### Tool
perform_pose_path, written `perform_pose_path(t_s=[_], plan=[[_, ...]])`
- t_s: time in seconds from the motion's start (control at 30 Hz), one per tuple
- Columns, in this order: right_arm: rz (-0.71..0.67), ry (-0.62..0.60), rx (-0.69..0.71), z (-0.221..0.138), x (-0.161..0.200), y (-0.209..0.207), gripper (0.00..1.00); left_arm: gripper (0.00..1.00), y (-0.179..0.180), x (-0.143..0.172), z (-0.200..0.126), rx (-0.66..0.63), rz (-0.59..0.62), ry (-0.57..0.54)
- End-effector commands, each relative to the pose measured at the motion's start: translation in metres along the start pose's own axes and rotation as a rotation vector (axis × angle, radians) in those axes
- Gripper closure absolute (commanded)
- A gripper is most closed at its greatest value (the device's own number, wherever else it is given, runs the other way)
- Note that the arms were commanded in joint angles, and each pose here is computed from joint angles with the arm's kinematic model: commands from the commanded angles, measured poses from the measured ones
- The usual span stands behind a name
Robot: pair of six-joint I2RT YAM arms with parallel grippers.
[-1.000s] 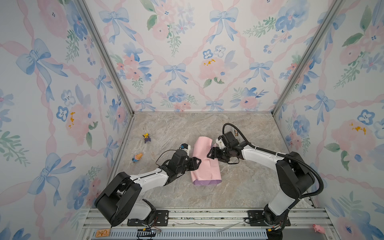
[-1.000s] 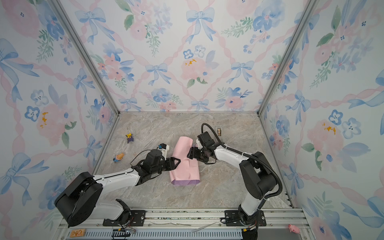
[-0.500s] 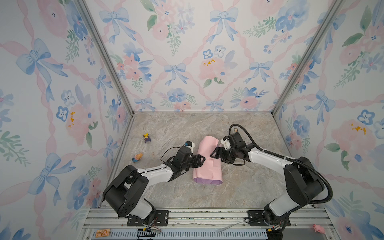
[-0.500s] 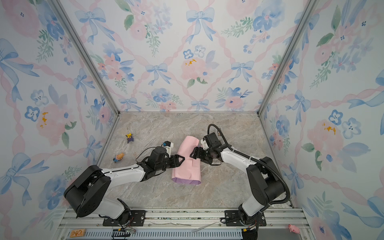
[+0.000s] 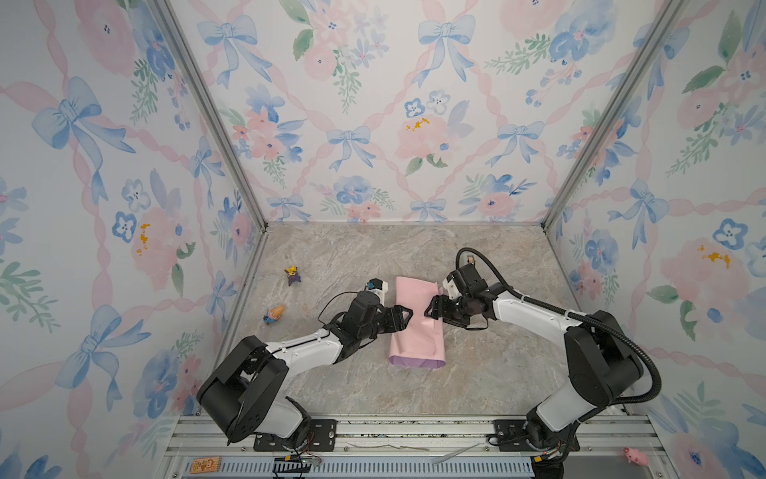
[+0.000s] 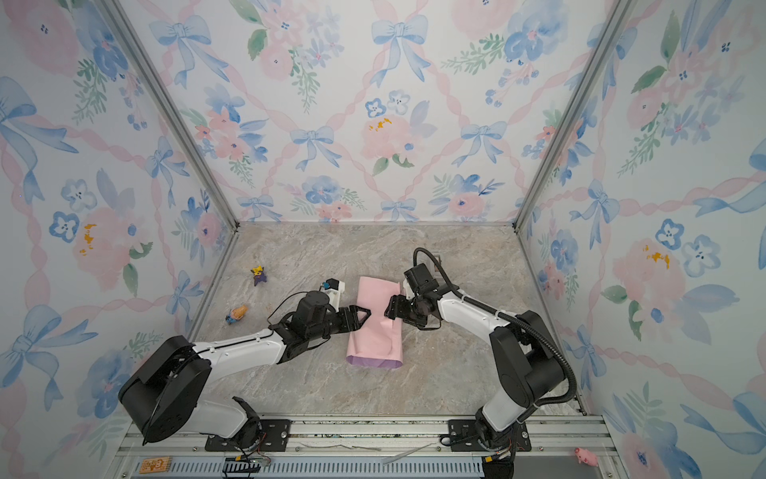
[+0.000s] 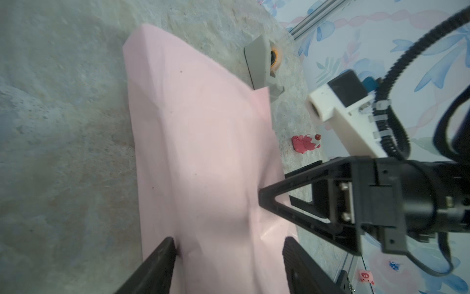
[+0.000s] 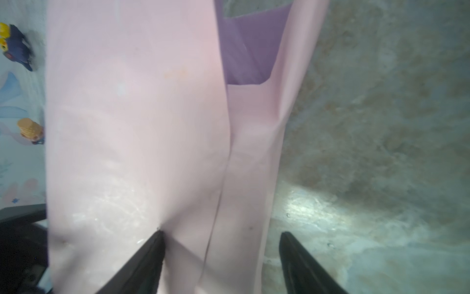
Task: Wrap a gift box in wrapping paper
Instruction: Fold the wrapping paper for the gift box.
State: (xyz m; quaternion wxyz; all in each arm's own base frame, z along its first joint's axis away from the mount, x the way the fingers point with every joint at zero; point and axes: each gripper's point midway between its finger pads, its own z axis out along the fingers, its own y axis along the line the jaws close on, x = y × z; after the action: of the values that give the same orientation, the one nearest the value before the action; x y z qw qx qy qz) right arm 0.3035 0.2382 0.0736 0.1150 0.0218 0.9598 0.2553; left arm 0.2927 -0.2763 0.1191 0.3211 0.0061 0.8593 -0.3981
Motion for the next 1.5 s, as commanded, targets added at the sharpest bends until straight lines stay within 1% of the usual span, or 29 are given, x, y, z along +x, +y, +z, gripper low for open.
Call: perform_pose_path(t_s=[0.0, 0.1, 0.17, 0.2, 0.27, 0.37, 0.47, 0.53, 0.6, 0.73, 0.8, 0.83, 0.9, 0.93, 1.0, 1.1, 1.2, 1.3, 1.47], plan=[[-0.007, 0.022, 0.109, 0.01, 0.005, -0.02, 0.36, 0.3, -0.003, 0.001, -0.01, 0.001, 0.015, 0.0], [-0.005, 0.01, 0.094, 0.008, 0.003, -0.016, 0.37, 0.32, 0.01, 0.003, -0.015, -0.053, 0.021, -0.019], [-0.007, 0.004, 0.078, 0.006, 0.001, -0.012, 0.37, 0.35, 0.021, 0.007, -0.014, -0.09, 0.035, -0.011], [-0.009, 0.004, 0.07, 0.007, 0.002, -0.011, 0.36, 0.36, 0.026, 0.01, -0.012, -0.106, 0.041, -0.002], [-0.015, -0.026, 0.025, -0.004, -0.003, 0.0, 0.33, 0.37, 0.031, 0.015, -0.006, -0.121, 0.039, 0.02], [-0.013, -0.033, -0.016, -0.009, -0.004, 0.009, 0.3, 0.42, 0.024, 0.016, 0.004, -0.095, 0.037, 0.055], [-0.003, -0.041, -0.071, -0.014, -0.005, 0.018, 0.23, 0.47, 0.014, 0.013, 0.009, -0.072, 0.046, 0.061], [0.01, -0.042, -0.122, -0.016, -0.005, 0.026, 0.21, 0.48, 0.012, 0.011, 0.009, -0.073, 0.049, 0.052], [0.015, -0.047, -0.139, -0.018, -0.006, 0.029, 0.2, 0.48, 0.009, 0.01, 0.008, -0.07, 0.049, 0.045], [0.019, -0.029, -0.103, -0.012, -0.004, 0.022, 0.21, 0.44, 0.001, 0.01, 0.009, -0.063, 0.059, 0.039], [0.021, -0.019, -0.088, -0.007, -0.003, 0.018, 0.22, 0.44, -0.002, 0.014, 0.012, -0.058, 0.071, 0.052], [0.023, -0.017, -0.071, -0.005, -0.002, 0.015, 0.25, 0.43, -0.001, 0.017, 0.014, -0.059, 0.074, 0.06], [0.019, -0.013, -0.023, -0.003, -0.001, 0.007, 0.33, 0.43, 0.001, 0.018, 0.014, -0.065, 0.069, 0.063], [0.015, -0.01, 0.003, -0.003, 0.0, 0.003, 0.39, 0.42, 0.001, 0.017, 0.013, -0.069, 0.069, 0.055], [0.012, -0.008, 0.048, -0.002, 0.002, -0.005, 0.47, 0.4, 0.003, 0.011, 0.008, -0.082, 0.073, 0.028], [0.013, -0.003, 0.074, 0.0, 0.004, -0.012, 0.56, 0.34, 0.006, -0.001, -0.001, -0.096, 0.067, -0.017], [0.019, -0.003, 0.068, 0.001, 0.005, -0.011, 0.59, 0.3, 0.013, -0.008, -0.007, -0.102, 0.041, -0.037], [0.026, -0.01, 0.056, 0.002, 0.005, -0.009, 0.61, 0.31, 0.021, -0.003, -0.006, -0.109, 0.018, -0.016], [0.038, -0.02, 0.012, 0.003, 0.004, 0.0, 0.62, 0.37, 0.025, 0.013, 0.007, -0.099, -0.005, 0.059]])
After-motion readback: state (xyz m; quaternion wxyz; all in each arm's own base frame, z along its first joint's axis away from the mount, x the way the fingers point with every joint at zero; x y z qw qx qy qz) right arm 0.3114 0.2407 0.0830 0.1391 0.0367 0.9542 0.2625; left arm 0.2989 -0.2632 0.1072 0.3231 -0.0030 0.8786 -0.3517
